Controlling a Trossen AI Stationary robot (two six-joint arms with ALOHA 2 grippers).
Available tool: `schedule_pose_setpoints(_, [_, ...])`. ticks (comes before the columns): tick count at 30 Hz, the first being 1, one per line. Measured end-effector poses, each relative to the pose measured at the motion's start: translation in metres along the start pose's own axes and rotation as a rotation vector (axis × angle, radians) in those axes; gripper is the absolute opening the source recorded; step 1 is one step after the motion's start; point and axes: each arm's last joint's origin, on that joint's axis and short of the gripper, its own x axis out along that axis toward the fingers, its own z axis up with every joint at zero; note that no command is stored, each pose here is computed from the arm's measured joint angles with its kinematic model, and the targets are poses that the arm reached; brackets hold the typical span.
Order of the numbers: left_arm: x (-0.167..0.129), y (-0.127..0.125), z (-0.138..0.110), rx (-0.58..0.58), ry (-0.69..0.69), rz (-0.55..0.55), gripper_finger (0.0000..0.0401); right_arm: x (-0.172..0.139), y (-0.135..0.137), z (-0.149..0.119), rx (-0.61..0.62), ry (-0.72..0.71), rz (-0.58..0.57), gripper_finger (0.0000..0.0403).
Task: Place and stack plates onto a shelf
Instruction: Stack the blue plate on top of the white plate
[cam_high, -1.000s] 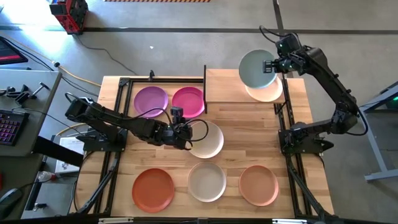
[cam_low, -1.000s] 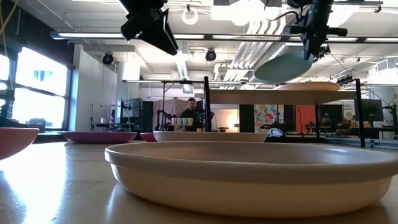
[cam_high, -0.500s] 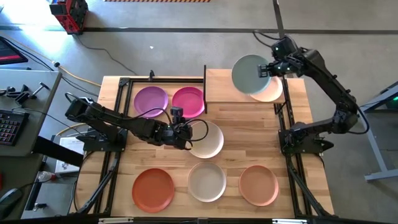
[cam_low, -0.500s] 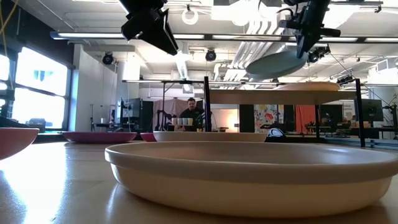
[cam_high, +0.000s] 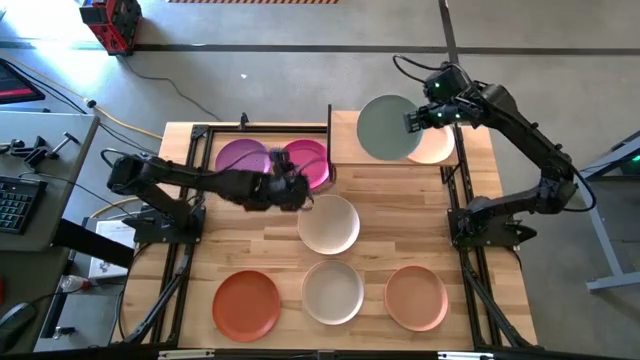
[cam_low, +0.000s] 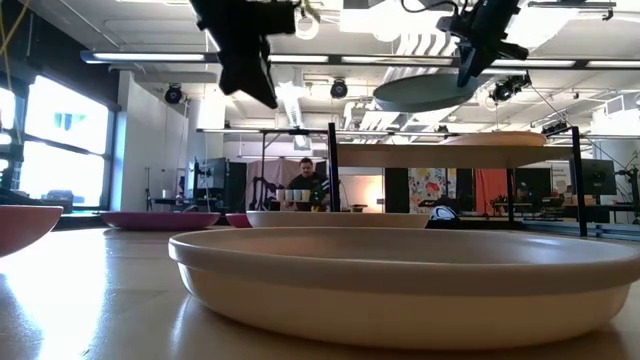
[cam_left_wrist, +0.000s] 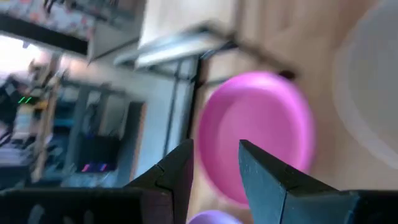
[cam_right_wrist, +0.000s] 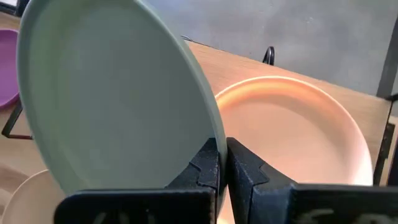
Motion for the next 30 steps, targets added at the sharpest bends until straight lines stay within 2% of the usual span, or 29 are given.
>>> schedule_pose_setpoints(5, [0.034,0.034,-0.01,0.016,0.091,0.089,0.0117,0.0,0.0,0.0,0.026,-0.007,-0.017,0.0])
schedule_pose_setpoints(10, [0.059,0.065,-0.017,-0.081,0.106,0.164,0.0117,0.0,-0.001,-0.001,0.14,0.0,-0.028,0.0])
schedule_pose_setpoints(14, [0.07,0.079,-0.024,-0.14,0.127,0.19,0.0117,0.0,-0.004,-0.009,0.232,0.073,-0.072,0.0])
schedule_pose_setpoints(18, [0.077,0.087,-0.031,-0.198,0.137,0.181,0.0117,-0.003,-0.003,-0.018,0.317,0.104,-0.157,0.0])
schedule_pose_setpoints(24, [0.083,0.09,-0.034,-0.289,0.09,0.086,0.0117,-0.006,0.001,-0.022,0.448,0.093,-0.164,0.0])
schedule_pose_setpoints(30, [0.083,0.089,-0.033,-0.223,0.064,0.032,0.0117,-0.008,0.002,-0.028,0.554,0.096,-0.23,0.0])
